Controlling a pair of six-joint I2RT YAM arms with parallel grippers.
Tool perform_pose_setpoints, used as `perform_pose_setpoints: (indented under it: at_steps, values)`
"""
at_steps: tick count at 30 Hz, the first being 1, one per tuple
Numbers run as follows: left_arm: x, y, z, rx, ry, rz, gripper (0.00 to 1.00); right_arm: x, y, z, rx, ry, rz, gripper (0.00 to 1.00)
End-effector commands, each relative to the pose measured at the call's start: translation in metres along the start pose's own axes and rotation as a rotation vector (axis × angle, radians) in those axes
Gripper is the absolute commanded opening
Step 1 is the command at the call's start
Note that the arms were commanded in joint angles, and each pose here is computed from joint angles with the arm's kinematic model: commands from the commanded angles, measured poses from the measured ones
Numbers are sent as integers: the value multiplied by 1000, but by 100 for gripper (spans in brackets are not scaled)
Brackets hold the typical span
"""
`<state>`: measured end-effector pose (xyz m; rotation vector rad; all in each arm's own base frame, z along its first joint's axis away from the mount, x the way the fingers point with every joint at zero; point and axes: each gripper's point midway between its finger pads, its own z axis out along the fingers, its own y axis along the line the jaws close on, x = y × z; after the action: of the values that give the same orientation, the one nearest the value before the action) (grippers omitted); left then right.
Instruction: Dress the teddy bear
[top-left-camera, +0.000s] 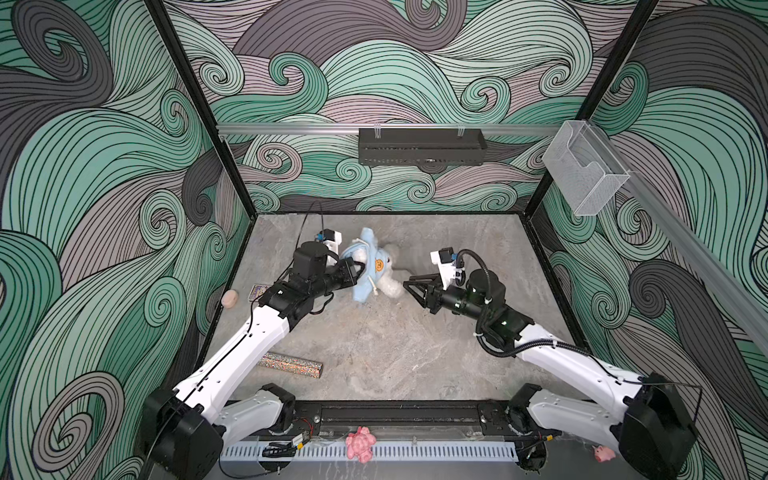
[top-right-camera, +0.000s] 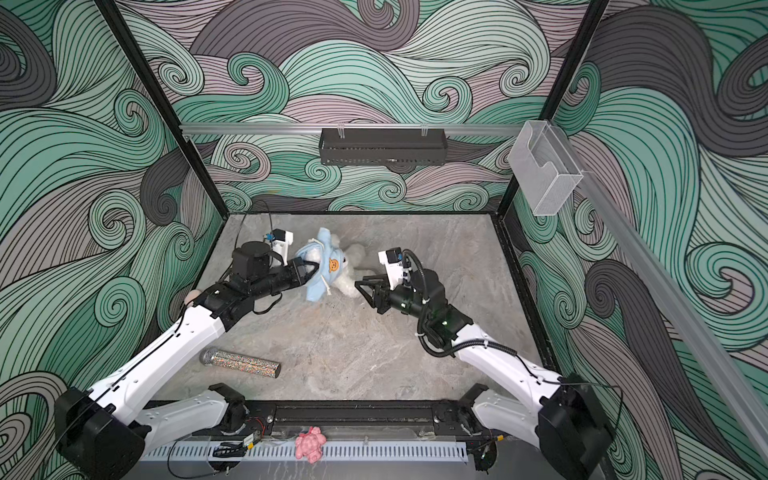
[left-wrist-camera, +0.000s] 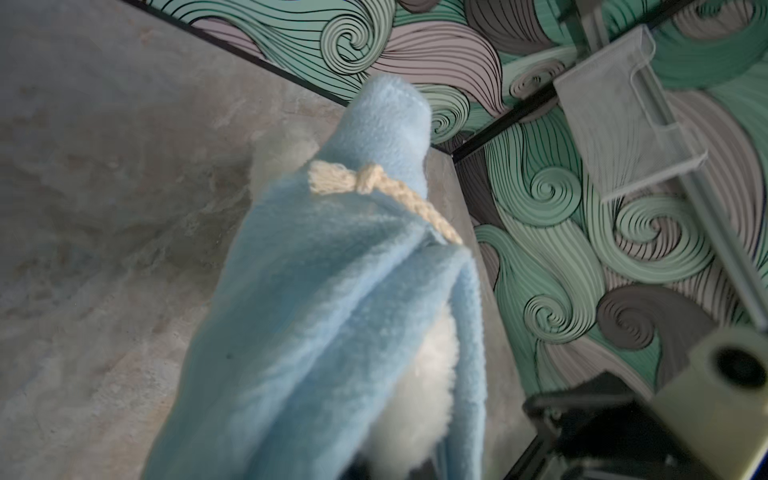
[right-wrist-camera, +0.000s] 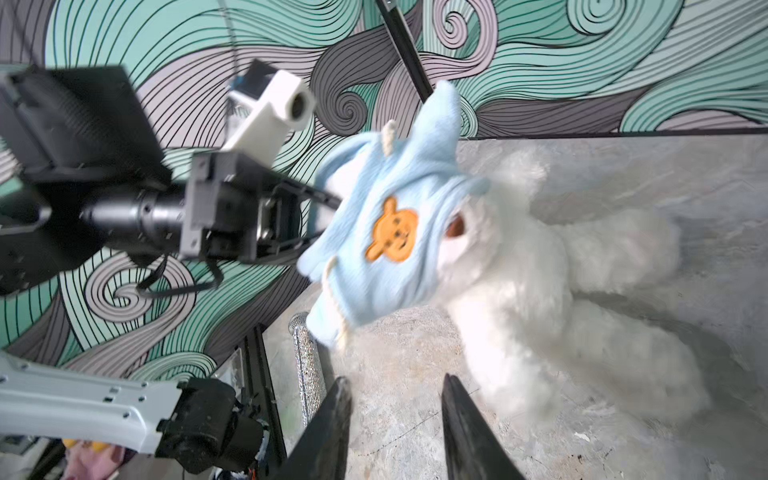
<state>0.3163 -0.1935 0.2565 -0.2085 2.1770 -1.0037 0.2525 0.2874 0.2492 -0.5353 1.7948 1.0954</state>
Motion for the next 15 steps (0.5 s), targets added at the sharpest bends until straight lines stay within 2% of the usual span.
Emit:
perform_pose_setpoints:
  at_steps: [1,6,9,15]
  values:
    - [-9,-32,-6,148,27,-286,0,13,-7,4,52,-12,-119,38]
    - [-6,-40,-8,146,80,-298,0,23,-1,22,10,16,-136,35]
    - [-1,-41,-4,156,120,-297,0,17,4,30,-20,-3,-148,31]
    - [8,-45,6,175,192,-297,0,7,4,43,-26,-8,-166,31]
